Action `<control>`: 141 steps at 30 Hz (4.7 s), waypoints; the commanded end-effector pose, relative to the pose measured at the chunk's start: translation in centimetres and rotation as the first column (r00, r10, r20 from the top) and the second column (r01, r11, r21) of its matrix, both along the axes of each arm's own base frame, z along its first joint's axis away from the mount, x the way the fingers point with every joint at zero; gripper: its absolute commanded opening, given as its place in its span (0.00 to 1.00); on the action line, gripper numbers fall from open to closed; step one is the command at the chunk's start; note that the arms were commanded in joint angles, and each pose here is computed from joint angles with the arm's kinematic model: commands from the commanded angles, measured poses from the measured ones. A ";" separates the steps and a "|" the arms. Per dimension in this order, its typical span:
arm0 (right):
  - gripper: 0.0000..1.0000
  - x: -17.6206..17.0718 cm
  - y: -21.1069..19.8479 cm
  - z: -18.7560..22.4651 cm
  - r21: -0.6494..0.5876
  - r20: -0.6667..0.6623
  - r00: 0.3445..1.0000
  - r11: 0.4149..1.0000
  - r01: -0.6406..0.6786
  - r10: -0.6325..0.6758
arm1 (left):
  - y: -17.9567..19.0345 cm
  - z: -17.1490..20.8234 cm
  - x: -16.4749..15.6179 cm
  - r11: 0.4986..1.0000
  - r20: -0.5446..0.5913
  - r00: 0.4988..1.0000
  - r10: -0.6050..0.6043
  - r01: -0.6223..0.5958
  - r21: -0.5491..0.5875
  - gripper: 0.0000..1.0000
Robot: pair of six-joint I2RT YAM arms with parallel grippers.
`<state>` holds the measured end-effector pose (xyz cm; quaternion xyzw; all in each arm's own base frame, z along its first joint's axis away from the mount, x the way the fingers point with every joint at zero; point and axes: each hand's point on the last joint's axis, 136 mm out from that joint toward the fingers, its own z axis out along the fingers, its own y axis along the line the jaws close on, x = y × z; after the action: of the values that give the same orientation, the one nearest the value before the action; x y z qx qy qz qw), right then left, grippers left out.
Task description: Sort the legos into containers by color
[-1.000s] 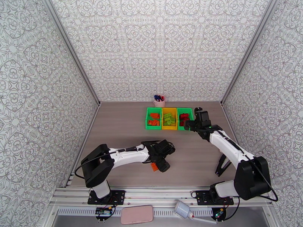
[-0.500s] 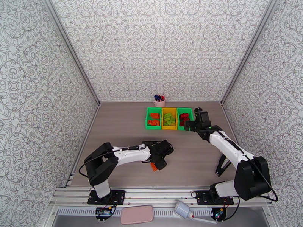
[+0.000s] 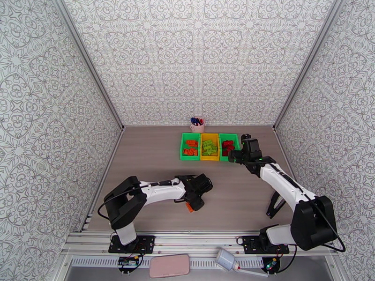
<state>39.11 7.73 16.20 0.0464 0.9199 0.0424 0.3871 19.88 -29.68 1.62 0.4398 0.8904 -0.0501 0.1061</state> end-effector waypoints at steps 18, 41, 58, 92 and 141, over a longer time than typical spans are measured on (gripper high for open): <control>0.92 -4.4 -0.8 2.7 0.073 0.097 0.995 0.997 0.002 -0.009 | -7.0 13.5 13.3 0.788 0.363 0.878 0.313 -0.026 -0.615 0.38; 0.92 -7.7 -2.3 3.9 0.067 0.141 0.989 0.997 0.030 -0.039 | -19.1 15.6 29.6 0.616 0.373 0.872 0.317 0.109 -0.780 0.40; 0.92 -7.9 -1.5 4.3 0.054 0.144 0.989 0.998 -0.033 0.025 | -20.0 17.4 30.7 0.621 0.405 0.863 0.302 0.144 -0.770 0.69; 1.00 -15.9 17.5 -7.4 -0.009 -0.236 0.858 0.882 -0.471 0.456 | 12.9 18.5 15.8 0.603 0.348 0.605 0.716 -0.284 -0.746 1.00; 0.31 6.1 22.6 0.2 -0.023 0.094 0.941 0.946 -0.324 0.325 | 9.6 17.9 8.7 0.643 0.447 0.720 0.530 0.003 -0.766 1.00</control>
<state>41.69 29.03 14.76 -0.1038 0.9156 0.0948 0.3767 29.41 -18.72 18.05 0.1771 0.7900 -0.2147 0.5463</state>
